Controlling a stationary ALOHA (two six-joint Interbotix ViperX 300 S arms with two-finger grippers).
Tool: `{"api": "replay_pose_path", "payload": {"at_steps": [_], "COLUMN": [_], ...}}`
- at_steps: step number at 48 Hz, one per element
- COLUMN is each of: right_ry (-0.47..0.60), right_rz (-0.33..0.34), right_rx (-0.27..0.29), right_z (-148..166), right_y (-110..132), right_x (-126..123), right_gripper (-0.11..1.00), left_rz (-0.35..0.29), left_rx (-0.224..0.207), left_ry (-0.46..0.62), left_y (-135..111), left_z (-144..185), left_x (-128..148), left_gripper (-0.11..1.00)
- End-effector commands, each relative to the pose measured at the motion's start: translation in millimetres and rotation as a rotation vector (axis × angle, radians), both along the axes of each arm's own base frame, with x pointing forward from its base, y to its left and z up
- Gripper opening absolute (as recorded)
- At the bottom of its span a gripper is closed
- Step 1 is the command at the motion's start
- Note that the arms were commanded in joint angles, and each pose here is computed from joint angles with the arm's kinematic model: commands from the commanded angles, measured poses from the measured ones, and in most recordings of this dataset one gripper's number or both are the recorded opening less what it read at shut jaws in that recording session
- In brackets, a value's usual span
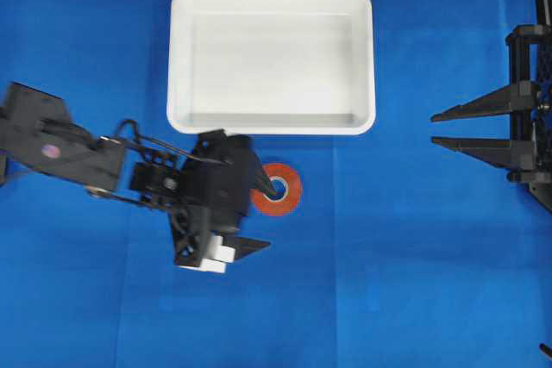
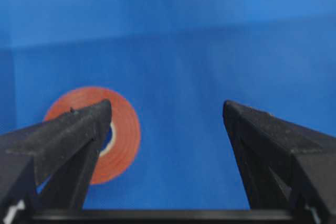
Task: Place one roll of tape in the white case with the left arm.
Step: 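Lower the left gripper and close it on the red tape roll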
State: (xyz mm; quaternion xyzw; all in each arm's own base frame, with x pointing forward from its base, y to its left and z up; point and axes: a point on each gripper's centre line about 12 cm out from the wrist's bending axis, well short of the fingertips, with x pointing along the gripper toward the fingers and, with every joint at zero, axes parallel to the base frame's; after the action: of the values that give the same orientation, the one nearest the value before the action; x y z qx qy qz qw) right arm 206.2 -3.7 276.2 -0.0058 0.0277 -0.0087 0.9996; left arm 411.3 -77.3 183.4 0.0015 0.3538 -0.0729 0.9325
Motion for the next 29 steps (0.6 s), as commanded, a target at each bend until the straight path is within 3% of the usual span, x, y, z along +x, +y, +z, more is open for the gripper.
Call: {"api": "replay_pose_path", "payload": {"at_steps": [1,18,29], "right_ry": [-0.008,0.024,0.035], "right_rz": [-0.002,-0.002,-0.001], "right_rx": [0.003,0.004,0.002], "right_z": [5,-1,-2], "right_y": [0,0,0], "right_x": [3,4,4], "right_gripper": [-0.11,-0.11,-0.11], "left_rz": [0.019,0.055,0.052], "left_rx": [0.003,0.02,0.032], "left_ry": [0.017,0.147,0.208], "left_y": [5,16,14], "left_z": [2,-50,-66], "left_x": [13,29,35], "left_gripper": [0.83,0.83,0.83]}}
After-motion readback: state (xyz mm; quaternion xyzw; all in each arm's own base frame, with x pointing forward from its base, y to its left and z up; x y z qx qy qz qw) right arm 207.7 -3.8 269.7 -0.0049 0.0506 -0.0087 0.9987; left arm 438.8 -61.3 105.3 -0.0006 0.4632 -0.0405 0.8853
